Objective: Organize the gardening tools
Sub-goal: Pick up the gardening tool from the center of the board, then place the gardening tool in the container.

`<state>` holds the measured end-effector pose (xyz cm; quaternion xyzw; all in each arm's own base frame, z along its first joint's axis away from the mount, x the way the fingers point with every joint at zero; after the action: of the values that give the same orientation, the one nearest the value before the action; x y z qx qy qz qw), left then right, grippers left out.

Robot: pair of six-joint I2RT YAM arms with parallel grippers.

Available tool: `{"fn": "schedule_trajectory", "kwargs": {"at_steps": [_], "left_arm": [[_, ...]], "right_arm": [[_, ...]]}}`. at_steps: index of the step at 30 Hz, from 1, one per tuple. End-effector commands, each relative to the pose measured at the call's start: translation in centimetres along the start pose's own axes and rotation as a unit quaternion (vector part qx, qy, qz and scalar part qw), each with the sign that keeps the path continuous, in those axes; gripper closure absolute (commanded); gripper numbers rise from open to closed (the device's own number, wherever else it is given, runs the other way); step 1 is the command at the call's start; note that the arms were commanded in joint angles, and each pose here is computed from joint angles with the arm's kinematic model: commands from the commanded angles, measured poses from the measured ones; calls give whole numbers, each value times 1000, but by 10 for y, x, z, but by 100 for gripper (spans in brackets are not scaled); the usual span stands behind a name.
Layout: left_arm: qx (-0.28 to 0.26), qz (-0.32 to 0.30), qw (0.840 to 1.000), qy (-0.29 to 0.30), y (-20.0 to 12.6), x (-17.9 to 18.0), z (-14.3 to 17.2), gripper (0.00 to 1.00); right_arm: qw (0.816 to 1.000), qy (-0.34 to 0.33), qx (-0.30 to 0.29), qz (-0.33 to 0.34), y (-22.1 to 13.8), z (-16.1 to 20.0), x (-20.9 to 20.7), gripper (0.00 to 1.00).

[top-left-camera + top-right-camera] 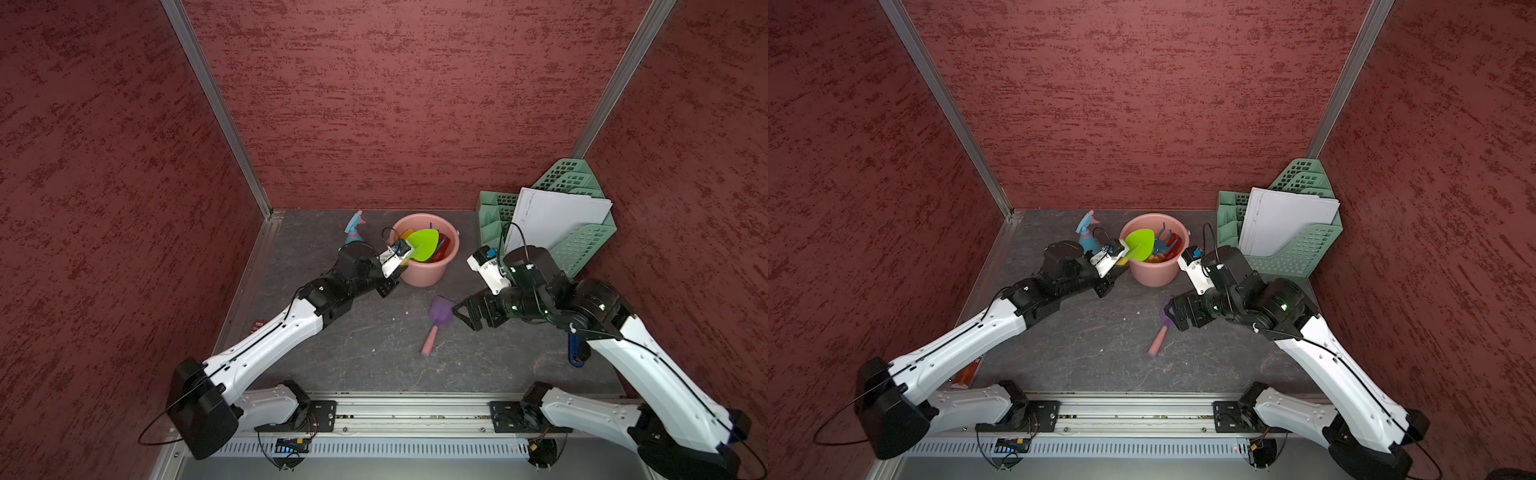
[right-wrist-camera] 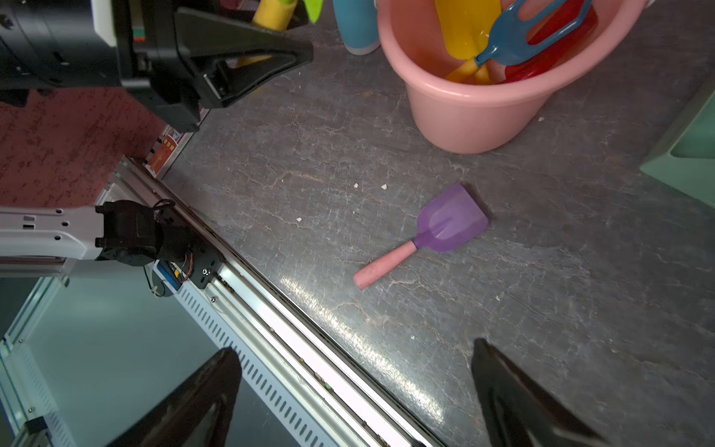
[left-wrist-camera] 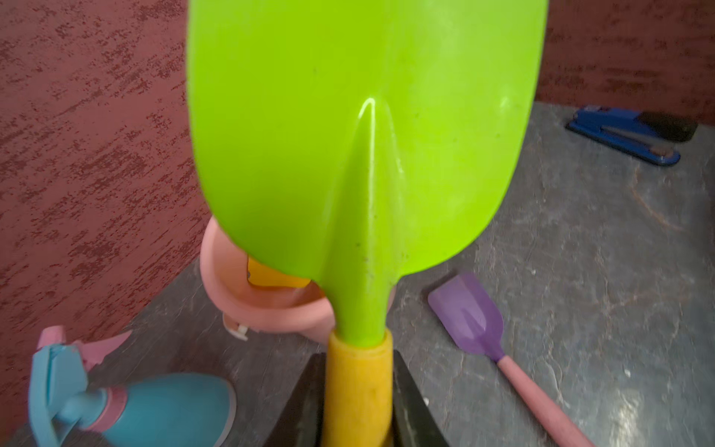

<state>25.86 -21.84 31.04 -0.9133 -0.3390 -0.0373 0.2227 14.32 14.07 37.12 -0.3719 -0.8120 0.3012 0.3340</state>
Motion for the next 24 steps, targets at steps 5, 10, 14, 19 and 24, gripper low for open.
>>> {"fn": "schedule_trajectory", "kwargs": {"at_steps": [5, 10, 14, 19, 24], "left_arm": [[-150, 32, 986, -73, 66, 31, -57, 100], [-180, 32, 974, -137, 108, 54, -52, 100], [-188, 24, 970, -155, 132, 61, -43, 100], [-194, 8, 967, -168, 154, 64, -25, 100], [-188, 0, 968, -169, 164, 65, -13, 100]], "right_arm": [[997, 38, -59, 12, 3, -4, -10, 2], [997, 49, -64, 17, 4, 4, -17, 2], [996, 59, -61, 19, 9, 9, -21, 2], [995, 73, -61, 19, 17, 11, -25, 1], [994, 94, -56, 11, 32, 11, -27, 2]]}}
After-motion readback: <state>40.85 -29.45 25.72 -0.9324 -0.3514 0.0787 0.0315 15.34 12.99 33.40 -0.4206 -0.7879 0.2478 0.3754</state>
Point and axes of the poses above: each gripper's point midway between its finger pads, its own y axis out along the fingers, its own x axis along the line the jaws close on, z = x × y, the point moved 9 cm from there along -y, back along the fingers, and after that the axes turned 2 degrees about y, right-handed, at the moved point
